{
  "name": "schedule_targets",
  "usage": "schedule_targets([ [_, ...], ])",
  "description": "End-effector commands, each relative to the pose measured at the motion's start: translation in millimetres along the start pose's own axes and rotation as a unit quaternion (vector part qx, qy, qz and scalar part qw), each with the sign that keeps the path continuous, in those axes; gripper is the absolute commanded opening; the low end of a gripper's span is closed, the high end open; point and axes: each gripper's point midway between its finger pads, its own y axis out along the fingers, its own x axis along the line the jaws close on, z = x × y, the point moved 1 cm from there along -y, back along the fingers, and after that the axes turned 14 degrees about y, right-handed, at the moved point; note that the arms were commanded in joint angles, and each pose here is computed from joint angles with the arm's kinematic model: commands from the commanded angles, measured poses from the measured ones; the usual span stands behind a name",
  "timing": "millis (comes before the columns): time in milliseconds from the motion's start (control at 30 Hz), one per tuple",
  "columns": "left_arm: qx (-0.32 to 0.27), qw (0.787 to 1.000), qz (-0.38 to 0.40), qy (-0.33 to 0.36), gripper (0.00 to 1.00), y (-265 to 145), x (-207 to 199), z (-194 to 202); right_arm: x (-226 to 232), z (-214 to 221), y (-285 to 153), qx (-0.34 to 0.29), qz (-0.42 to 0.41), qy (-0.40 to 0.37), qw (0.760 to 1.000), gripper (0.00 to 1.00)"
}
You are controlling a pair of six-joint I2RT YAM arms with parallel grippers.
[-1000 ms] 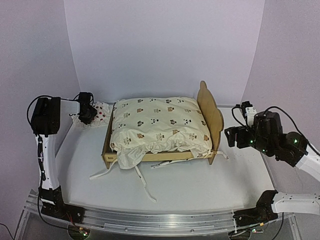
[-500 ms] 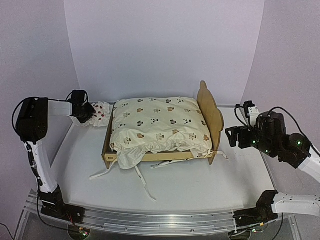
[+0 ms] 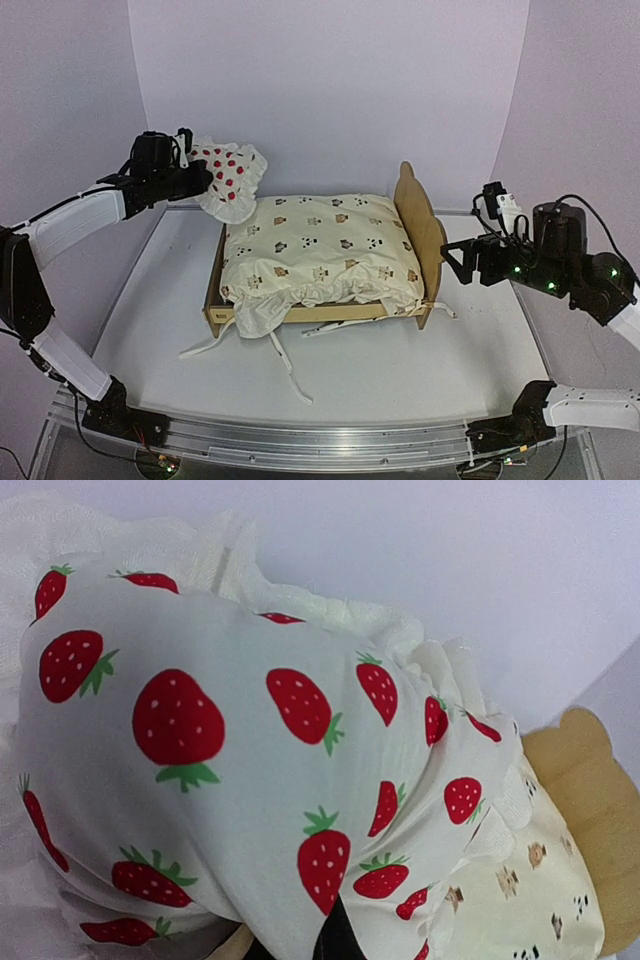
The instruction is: Set up the pet bed
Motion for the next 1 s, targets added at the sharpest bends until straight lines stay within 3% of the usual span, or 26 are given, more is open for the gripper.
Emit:
schedule_targets([
  [0,0.030,0.991,0.103,0.079,0.00,-13.7,-69.9,17.5,66.9,1.4,2.5,0.073,-0.164,0.010,0.984,0.98],
  [167,0.044,0.972,0.197,0.120,0.00,-31.6,-141.7,27.7,109.9,-4.1,29.9,0.131,-0.231,0.046,0.963,0.98],
  [533,0.096,0.931,0.301,0.184,0.00,-55.8,-245.0,69.8,137.3,-17.7,96.7,0.165,-0.214,0.095,0.958,0.96],
  [767,0.093,0.915,0.344,0.191,0.00,-72.3,-265.6,76.7,149.7,-4.7,120.9,0.195,-0.231,0.125,0.945,0.83],
  [967,0.085,0.907,0.369,0.183,0.00,-80.6,-270.3,78.1,155.5,6.6,130.5,0.211,-0.237,0.142,0.938,0.63],
])
